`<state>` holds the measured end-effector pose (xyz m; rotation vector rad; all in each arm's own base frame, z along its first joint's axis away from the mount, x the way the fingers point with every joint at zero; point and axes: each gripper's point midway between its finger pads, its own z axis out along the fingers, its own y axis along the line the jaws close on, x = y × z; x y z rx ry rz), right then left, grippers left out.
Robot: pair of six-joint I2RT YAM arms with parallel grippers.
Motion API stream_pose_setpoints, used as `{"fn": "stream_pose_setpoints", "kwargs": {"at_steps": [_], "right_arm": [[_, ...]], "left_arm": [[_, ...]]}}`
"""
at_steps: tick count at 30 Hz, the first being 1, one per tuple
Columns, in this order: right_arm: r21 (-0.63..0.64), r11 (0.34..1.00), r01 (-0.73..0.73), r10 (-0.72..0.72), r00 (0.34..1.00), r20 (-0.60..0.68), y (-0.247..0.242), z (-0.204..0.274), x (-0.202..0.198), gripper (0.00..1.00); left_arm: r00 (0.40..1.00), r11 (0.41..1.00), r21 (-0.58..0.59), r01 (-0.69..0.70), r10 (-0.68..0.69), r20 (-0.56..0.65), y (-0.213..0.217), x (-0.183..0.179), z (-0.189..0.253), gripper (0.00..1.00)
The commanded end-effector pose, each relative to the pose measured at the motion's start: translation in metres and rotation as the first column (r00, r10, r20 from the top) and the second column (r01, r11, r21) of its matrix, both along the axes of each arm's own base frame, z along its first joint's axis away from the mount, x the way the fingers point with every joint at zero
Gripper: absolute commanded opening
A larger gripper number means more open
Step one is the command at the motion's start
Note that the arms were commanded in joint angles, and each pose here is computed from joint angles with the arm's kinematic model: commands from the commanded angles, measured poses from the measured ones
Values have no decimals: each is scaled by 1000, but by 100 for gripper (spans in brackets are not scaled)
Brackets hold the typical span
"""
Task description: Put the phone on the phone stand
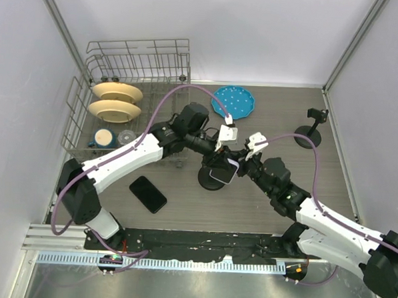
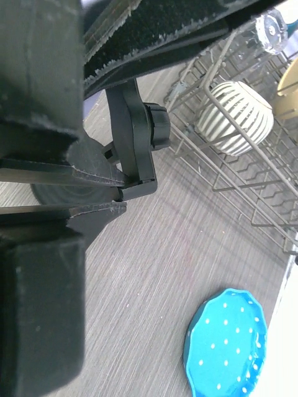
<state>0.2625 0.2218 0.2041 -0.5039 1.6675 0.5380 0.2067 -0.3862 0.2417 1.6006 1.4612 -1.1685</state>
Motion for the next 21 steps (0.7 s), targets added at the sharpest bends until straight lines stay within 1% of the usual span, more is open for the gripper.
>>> {"fn": "stream_pose_setpoints", "kwargs": {"at_steps": [1,2,3,5,6,7,10,12,13,14,15,17,18,19,20,21], "right_arm": [[128,969,210,-224,968,116,-8,26,6,1],[140,966,219,-234,967,104,-8,25,7,1],[142,968,206,-222,970,104,-4,26,7,1],[126,977,174,-187,977,105,4,29,7,1],[120,984,132,-145,984,105,10,30,4,1],[124,984,124,-137,985,106,9,31,6,1],[108,990,86,-96,991,91,5,32,9,1],[105,989,104,-114,989,93,-6,33,10,1],[118,986,119,-130,987,94,-11,35,11,1],[125,982,139,-151,984,92,-20,31,13,1],[171,974,149,-168,981,101,-26,40,12,1],[204,964,173,-197,974,107,-35,41,13,1],[217,961,170,-197,974,112,-35,42,12,1],[232,958,168,-198,974,109,-35,41,12,1],[253,957,140,-176,976,125,-30,43,10,1],[252,960,121,-158,979,130,-28,44,11,1]], "left_arm": [[787,802,-108,-588,598,155,22,107,29,0],[778,795,-183,-579,605,167,20,101,49,0],[782,798,-182,-575,601,166,21,96,43,0],[808,814,-242,-528,569,152,17,83,59,0],[827,828,-252,-500,543,143,15,77,63,0],[856,851,-261,-456,500,135,11,67,67,0],[873,863,-267,-429,472,122,10,60,75,0],[861,846,-275,-457,498,105,13,62,78,0],[851,832,-300,-466,515,105,13,64,82,0],[842,821,-299,-486,532,92,16,65,78,0],[839,813,-303,-497,539,71,16,65,78,0],[838,805,-321,-499,543,61,17,64,80,0],[845,804,-324,-499,535,25,16,60,80,0],[855,802,-365,-473,518,27,15,55,90,0],[872,815,-371,-445,489,27,13,49,87,0],[908,846,-379,-375,418,35,10,36,89,0]]}}
